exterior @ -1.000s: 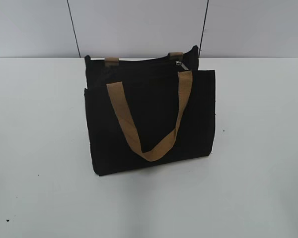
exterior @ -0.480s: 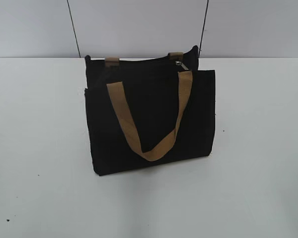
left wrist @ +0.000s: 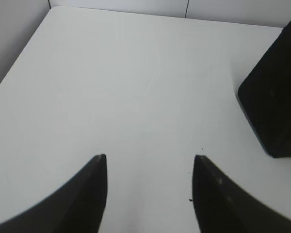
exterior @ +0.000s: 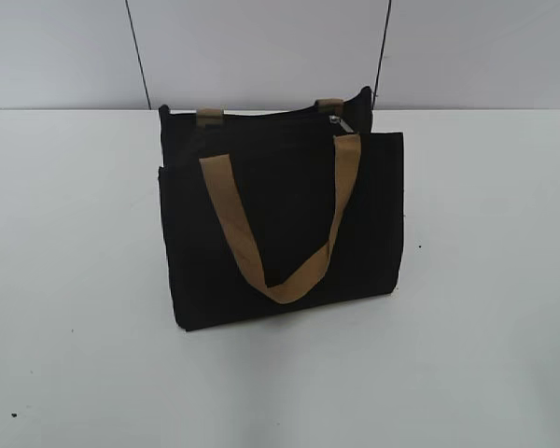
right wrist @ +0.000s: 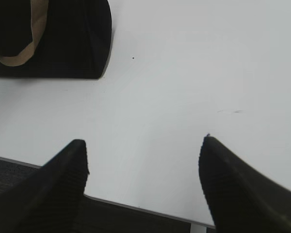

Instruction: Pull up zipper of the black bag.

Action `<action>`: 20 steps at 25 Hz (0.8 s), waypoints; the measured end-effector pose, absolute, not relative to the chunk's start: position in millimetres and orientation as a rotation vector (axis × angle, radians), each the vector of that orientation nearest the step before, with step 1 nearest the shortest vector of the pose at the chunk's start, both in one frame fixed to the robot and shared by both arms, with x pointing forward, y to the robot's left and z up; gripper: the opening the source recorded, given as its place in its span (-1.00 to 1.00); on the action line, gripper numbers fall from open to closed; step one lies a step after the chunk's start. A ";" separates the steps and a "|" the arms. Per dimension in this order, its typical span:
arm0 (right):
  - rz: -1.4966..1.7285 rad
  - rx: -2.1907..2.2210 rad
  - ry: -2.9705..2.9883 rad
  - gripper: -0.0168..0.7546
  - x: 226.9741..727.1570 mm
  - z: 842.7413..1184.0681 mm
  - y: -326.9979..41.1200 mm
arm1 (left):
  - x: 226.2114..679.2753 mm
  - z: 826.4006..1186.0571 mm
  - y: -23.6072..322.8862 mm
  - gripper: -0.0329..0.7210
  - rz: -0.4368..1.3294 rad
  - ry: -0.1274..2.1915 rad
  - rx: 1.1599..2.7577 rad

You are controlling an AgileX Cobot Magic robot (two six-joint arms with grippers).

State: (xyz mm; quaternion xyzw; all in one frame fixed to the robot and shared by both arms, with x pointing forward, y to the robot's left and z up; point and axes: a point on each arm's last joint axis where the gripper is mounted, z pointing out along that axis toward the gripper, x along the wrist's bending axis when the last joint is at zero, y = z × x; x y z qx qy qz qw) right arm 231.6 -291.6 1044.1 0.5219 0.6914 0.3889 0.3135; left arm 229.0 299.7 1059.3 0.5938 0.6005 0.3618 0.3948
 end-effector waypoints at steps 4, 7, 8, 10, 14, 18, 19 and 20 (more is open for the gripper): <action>1.028 1.376 1.824 0.46 231.6 1044.1 -291.5 | 229.1 1059.3 299.5 0.24 0.930 1.541 1.492; 1.028 1.377 1.824 0.46 231.5 1044.1 -291.4 | 229.1 1059.3 299.5 0.24 0.930 1.542 1.492; 1.027 1.380 1.821 0.46 231.6 1044.1 -291.4 | 229.1 1059.3 299.5 0.24 0.930 1.542 1.492; 1.016 1.397 1.802 0.46 231.8 1044.1 -291.3 | 229.1 1059.3 299.5 0.24 0.930 1.542 1.492; 0.976 1.455 1.733 0.46 232.5 1044.1 -290.7 | 229.1 1059.3 299.5 0.24 0.930 1.542 1.492; 0.965 1.471 1.714 0.46 232.7 1044.2 -290.5 | 229.1 1059.3 299.5 0.24 0.930 1.542 1.492; 0.965 1.471 1.714 0.46 232.7 1044.2 -290.5 | 229.1 1059.3 299.5 0.24 0.930 1.542 1.492; 0.965 1.471 1.714 0.46 232.7 1044.2 -290.5 | 229.1 1059.3 299.5 0.24 0.930 1.542 1.492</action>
